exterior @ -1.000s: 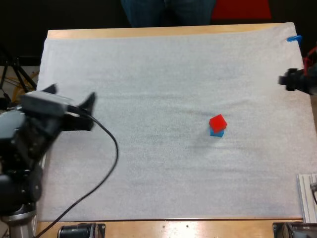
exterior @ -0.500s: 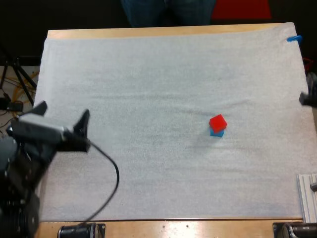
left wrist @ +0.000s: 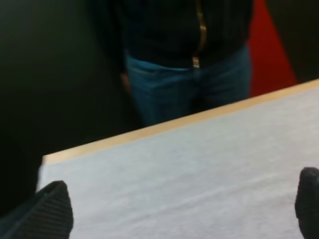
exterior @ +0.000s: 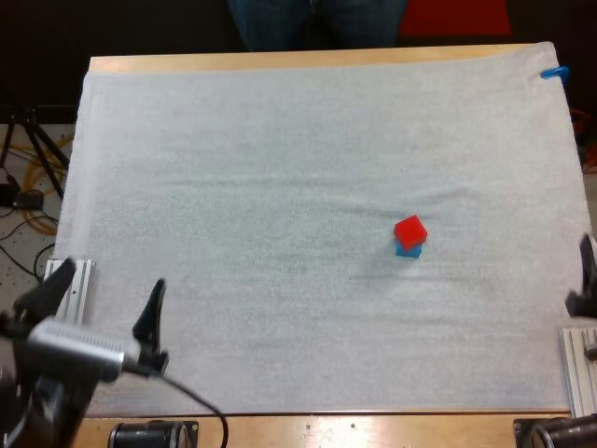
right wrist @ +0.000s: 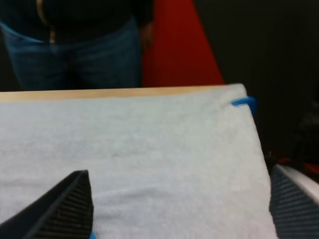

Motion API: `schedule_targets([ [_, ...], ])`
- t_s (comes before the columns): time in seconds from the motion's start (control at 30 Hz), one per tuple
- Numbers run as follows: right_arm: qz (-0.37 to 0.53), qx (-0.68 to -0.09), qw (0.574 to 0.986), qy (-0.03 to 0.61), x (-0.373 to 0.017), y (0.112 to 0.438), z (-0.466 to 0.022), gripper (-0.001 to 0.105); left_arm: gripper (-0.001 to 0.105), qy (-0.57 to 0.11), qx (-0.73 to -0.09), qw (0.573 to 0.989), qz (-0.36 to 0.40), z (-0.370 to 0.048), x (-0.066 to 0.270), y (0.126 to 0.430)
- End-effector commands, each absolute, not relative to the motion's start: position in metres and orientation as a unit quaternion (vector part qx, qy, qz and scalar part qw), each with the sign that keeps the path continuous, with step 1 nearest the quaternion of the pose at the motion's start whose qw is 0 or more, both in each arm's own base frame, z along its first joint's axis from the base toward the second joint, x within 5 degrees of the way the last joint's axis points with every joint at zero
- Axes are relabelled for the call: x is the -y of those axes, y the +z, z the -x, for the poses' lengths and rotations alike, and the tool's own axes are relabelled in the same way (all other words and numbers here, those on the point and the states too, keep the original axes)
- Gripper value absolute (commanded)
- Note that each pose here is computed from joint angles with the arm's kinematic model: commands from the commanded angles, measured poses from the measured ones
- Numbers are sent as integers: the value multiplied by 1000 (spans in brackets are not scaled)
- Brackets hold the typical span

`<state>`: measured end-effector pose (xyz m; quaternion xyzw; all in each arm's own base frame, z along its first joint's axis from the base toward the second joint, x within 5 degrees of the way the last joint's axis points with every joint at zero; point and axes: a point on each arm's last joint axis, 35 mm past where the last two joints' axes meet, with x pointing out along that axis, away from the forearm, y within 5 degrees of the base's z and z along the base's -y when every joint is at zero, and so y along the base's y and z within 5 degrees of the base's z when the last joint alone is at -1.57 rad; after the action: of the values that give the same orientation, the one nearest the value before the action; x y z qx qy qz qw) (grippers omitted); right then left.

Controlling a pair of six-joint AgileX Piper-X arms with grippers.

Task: Stack red cube on blue cube

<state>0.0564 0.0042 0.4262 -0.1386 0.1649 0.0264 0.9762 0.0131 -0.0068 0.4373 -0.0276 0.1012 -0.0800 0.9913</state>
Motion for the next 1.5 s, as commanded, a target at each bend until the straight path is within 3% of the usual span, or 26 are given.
schedule_targets([
  [0.0, 133, -158, 978, 18, -2, 421, -47, 71, 87, -66, -94, 993, 22, -3, 6, 436],
  [0.3, 115, -97, 988, 9, 6, 389, 2, 71, 87, -21, -40, 999, 11, 51, 6, 398],
  [0.47, 108, -65, 992, 5, 10, 376, 21, 71, 87, -18, -113, 993, 16, 41, 5, 375],
  [0.6, 97, -83, 992, 3, 9, 368, 17, 71, 87, -14, -179, 984, 19, 43, 5, 360],
  [0.93, 111, -98, 989, 9, 6, 353, 2, 71, 87, -16, -166, 986, 20, 31, 5, 356],
  [1.47, 106, -142, 982, 59, -2, 309, -29, 71, 87, -69, -190, 979, 35, -12, 6, 315],
])
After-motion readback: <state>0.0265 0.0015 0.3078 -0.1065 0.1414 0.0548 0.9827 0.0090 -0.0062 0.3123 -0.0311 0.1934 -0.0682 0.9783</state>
